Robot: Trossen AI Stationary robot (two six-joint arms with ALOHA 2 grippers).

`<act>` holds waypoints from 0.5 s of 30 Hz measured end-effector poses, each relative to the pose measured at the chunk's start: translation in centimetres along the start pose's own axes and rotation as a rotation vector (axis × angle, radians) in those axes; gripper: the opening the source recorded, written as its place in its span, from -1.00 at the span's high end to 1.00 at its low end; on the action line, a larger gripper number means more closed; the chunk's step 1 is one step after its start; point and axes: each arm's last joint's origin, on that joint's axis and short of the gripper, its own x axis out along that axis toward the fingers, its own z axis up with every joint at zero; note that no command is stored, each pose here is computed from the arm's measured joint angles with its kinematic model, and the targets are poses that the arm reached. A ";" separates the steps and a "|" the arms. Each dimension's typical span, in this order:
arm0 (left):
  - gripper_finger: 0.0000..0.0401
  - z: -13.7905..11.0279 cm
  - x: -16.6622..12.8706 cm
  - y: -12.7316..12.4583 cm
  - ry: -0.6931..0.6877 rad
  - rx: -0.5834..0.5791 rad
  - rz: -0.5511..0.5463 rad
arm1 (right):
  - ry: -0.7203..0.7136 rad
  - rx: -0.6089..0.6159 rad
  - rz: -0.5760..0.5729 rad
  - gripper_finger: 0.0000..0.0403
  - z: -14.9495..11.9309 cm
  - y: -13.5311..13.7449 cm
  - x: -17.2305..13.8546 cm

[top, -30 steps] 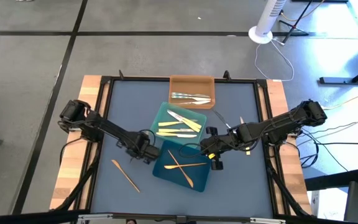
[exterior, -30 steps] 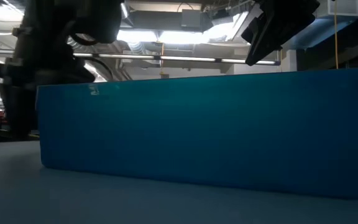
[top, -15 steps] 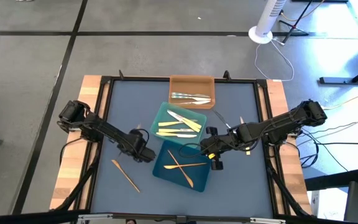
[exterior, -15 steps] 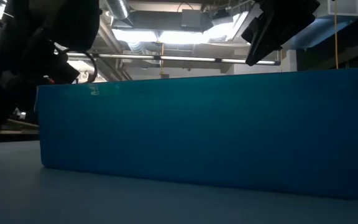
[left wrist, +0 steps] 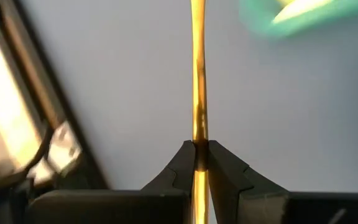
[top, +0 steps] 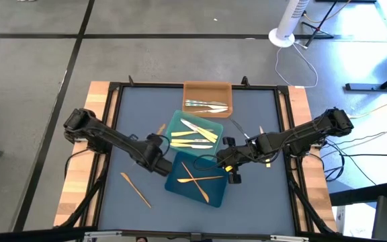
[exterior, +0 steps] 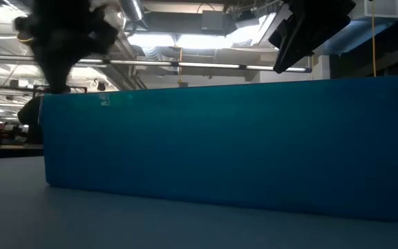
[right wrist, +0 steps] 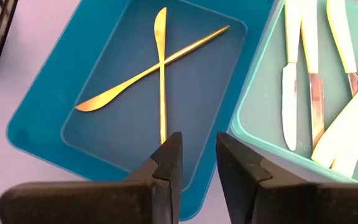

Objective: Sort silverware by color (type)
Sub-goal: Put the golden knife into the blue bin

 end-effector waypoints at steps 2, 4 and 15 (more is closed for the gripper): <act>0.90 0.5 -1.4 -0.3 -0.078 0.016 -0.049 | 0.005 0.000 -0.001 0.58 0.0 0.0 0.0; 0.90 0.9 -2.7 -0.7 -0.153 0.046 -0.112 | 0.027 0.001 -0.005 0.58 -0.3 0.0 0.0; 0.90 1.9 -6.8 -5.4 -0.504 0.258 -0.552 | 0.163 0.150 -0.043 0.58 -1.7 -0.4 -0.7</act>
